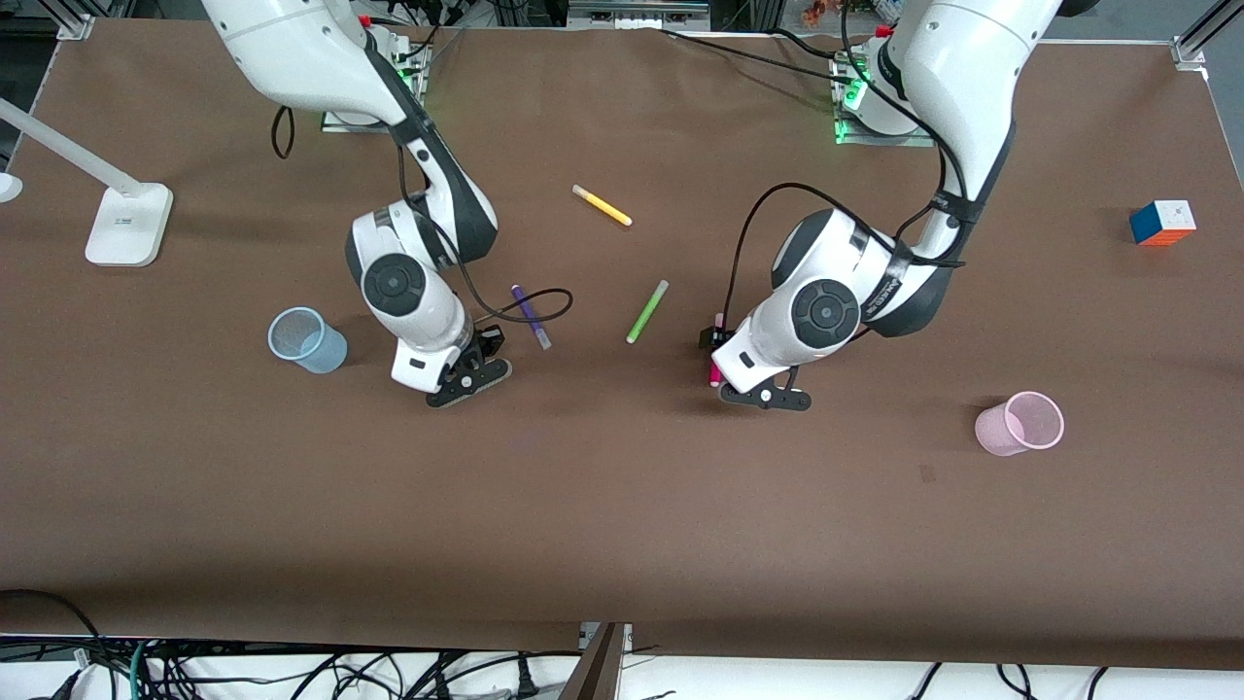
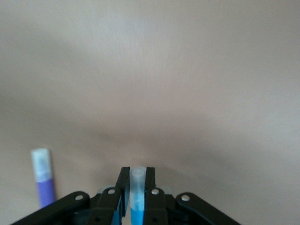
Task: Place pink and blue markers in matching cups
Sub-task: 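Carry the blue marker over the blue cup with the right gripper, then open the right gripper to drop the blue marker into the blue cup, then carry the pink marker to the pink cup while the right gripper withdraws, then lower the pink marker into the pink cup and open the left gripper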
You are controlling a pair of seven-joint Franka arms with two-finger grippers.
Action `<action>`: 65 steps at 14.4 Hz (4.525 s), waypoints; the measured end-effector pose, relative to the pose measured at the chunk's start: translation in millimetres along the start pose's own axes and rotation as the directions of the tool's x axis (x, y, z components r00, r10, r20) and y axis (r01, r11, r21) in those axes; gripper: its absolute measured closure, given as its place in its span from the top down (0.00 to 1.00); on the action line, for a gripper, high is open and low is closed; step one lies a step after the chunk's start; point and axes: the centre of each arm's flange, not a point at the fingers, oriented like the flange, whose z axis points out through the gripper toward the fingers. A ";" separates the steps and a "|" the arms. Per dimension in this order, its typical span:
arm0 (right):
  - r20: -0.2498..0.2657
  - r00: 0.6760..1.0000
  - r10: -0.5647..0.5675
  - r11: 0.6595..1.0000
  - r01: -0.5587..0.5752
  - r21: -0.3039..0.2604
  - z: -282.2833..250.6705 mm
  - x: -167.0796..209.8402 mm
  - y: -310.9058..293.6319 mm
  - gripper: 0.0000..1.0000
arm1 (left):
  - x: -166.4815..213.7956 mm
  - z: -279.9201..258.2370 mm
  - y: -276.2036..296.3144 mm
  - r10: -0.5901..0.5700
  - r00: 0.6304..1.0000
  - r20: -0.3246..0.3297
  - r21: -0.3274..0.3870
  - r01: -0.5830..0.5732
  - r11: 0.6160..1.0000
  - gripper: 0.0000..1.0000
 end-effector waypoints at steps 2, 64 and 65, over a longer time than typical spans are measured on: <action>-0.075 0.997 -0.037 0.999 0.037 -0.004 -53.4 6.6 -0.6 0.16 | -2.9 22.2 4.9 0.008 1.000 -0.019 -0.007 -0.008 1.000 1.00; 0.213 0.891 0.401 0.912 -0.410 -0.003 -337.8 -138.7 239.7 1.00 | 4.3 -126.4 -448.4 0.808 0.402 -0.431 0.244 -0.810 0.533 0.18; 0.184 0.888 0.420 0.904 -0.427 -0.003 -357.3 -156.2 244.4 1.00 | 4.4 -117.4 -456.5 0.808 0.385 -0.445 0.245 -0.816 0.524 0.18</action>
